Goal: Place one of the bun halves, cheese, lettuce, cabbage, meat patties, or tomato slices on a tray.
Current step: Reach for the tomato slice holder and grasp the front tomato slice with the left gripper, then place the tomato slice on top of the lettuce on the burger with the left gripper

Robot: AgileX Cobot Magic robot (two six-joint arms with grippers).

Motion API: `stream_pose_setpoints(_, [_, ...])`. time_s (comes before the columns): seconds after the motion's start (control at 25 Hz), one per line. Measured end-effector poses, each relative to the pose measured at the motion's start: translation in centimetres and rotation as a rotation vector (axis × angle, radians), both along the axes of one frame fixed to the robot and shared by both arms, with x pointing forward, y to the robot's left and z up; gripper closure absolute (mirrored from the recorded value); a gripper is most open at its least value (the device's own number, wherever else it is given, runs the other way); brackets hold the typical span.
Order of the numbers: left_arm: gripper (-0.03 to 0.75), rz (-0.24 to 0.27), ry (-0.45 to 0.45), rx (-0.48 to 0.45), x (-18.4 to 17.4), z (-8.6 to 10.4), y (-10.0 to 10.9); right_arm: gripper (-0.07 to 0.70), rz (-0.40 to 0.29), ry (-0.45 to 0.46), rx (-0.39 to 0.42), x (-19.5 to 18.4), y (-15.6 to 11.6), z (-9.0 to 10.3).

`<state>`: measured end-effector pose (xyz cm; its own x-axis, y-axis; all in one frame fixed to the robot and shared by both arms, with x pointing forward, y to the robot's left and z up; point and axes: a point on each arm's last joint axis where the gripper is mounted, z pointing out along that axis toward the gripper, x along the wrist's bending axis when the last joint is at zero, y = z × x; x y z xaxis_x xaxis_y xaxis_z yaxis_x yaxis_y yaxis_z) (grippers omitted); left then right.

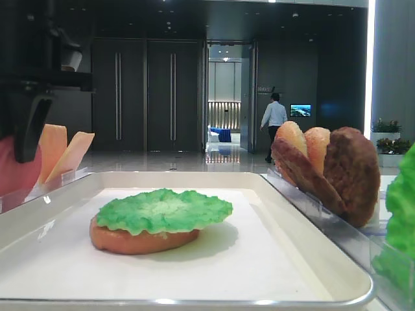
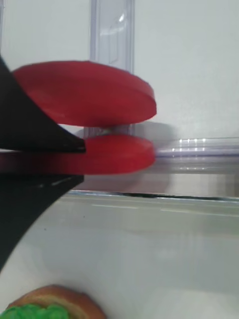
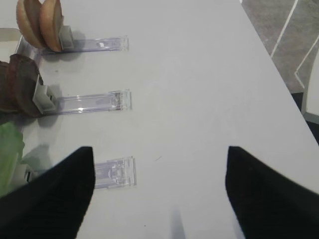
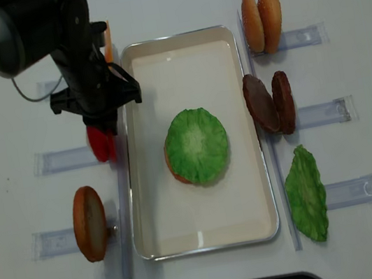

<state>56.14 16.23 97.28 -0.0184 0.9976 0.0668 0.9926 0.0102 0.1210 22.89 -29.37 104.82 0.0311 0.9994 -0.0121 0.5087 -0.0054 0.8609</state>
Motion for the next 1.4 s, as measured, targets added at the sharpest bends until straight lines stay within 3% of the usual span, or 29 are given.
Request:
stream_pose_setpoints(0.2, [0.66, 0.015, -0.053, -0.068, 0.0, 2.8, -0.4, 0.113, 0.0, 0.0, 0.0, 0.0, 0.0, 0.0])
stream_pose_setpoints(0.36, [0.662, 0.032, -0.071, -0.132, -0.3, 3.9, -0.8, 0.113, 0.0, 0.0, 0.0, 0.0, 0.0, 0.0])
stream_pose_setpoints(0.6, [0.662, 0.013, -0.048, -0.195, -0.5, 4.0, -1.4, 0.113, 0.0, 0.0, 0.0, 0.0, 0.0, 0.0])
stream_pose_setpoints(0.88, [0.662, -0.101, -0.097, -0.412, -0.9, 4.5, -4.7, 0.113, 0.0, 0.0, 0.0, 0.0, 0.0, 0.0])
stream_pose_setpoints(1.12, [0.662, -0.148, -0.136, -0.633, -0.9, 5.1, -7.1, 0.113, 0.0, 0.0, 0.0, 0.0, 0.0, 0.0])
stream_pose_setpoints(1.28, [0.662, -0.172, -0.115, -0.642, -0.7, 4.2, -7.4, 0.113, 0.0, 0.0, 0.0, 0.0, 0.0, 0.0])
stream_pose_setpoints(1.4, [0.662, -0.163, -0.088, -0.626, -1.3, 2.9, -7.1, 0.113, 0.0, 0.0, 0.0, 0.0, 0.0, 0.0])
